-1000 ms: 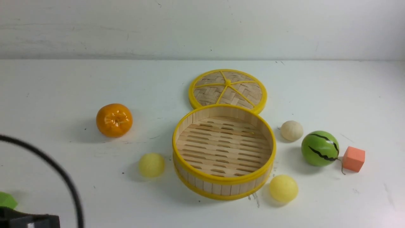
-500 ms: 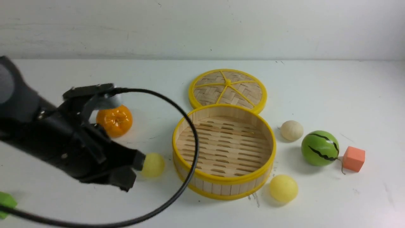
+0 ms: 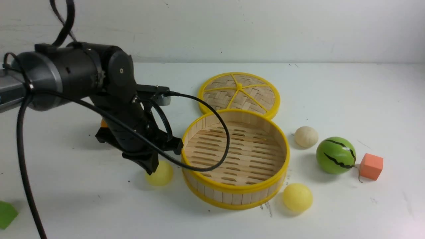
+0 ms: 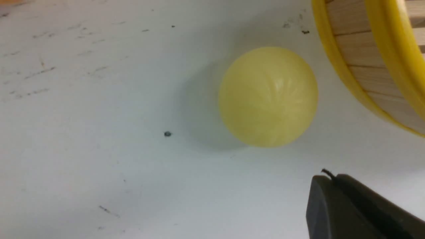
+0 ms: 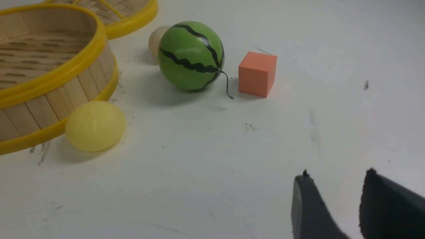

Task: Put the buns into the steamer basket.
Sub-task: Use the left arm to grab a steamed stuffed bun

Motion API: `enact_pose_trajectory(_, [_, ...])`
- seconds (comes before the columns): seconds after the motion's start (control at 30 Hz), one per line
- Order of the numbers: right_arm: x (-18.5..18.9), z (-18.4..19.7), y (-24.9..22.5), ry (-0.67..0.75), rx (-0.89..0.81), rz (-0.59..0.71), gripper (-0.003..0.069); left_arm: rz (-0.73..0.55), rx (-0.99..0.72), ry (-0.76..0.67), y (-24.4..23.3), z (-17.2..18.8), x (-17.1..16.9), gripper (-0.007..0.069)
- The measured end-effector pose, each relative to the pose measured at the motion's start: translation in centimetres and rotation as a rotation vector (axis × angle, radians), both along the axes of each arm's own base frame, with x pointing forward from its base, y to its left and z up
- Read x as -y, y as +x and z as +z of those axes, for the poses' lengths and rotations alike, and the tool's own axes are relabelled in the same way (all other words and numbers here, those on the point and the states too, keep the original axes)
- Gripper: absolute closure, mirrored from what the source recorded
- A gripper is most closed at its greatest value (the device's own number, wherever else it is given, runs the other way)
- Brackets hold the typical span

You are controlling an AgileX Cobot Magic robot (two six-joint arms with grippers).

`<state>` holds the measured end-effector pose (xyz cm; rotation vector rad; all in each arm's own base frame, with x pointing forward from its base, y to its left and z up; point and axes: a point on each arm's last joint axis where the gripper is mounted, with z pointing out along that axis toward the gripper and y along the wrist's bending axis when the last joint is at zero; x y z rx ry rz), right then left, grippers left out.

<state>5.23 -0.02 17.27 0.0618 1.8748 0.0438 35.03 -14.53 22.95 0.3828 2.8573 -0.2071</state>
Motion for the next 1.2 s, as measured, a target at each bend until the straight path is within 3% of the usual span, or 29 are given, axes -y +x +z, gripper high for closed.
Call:
enact_pose_trajectory(0.37, [0.0,0.0,0.0,0.0,0.0,0.0,0.042,-0.03,0.081,0.003,1.5,-1.4,0.4,0.0419])
enact_pose_trajectory(0.53, [0.0,0.0,0.0,0.0,0.0,0.0,0.042,-0.044,0.109,0.022,1.8,-1.4,0.3,0.0393])
enact_pose_trajectory(1.03, [0.0,0.0,0.0,0.0,0.0,0.0,0.042,-0.049,0.071,0.046,2.7,-4.5,0.6,0.0389])
enact_pose_trajectory(1.13, [0.0,0.0,0.0,0.0,0.0,0.0,0.042,-0.049,0.067,0.046,2.8,-4.7,0.6,0.0439])
enact_pose_trajectory(1.2, [0.0,0.0,0.0,0.0,0.0,0.0,0.042,-0.049,0.059,0.048,2.7,-4.7,0.6,0.0538])
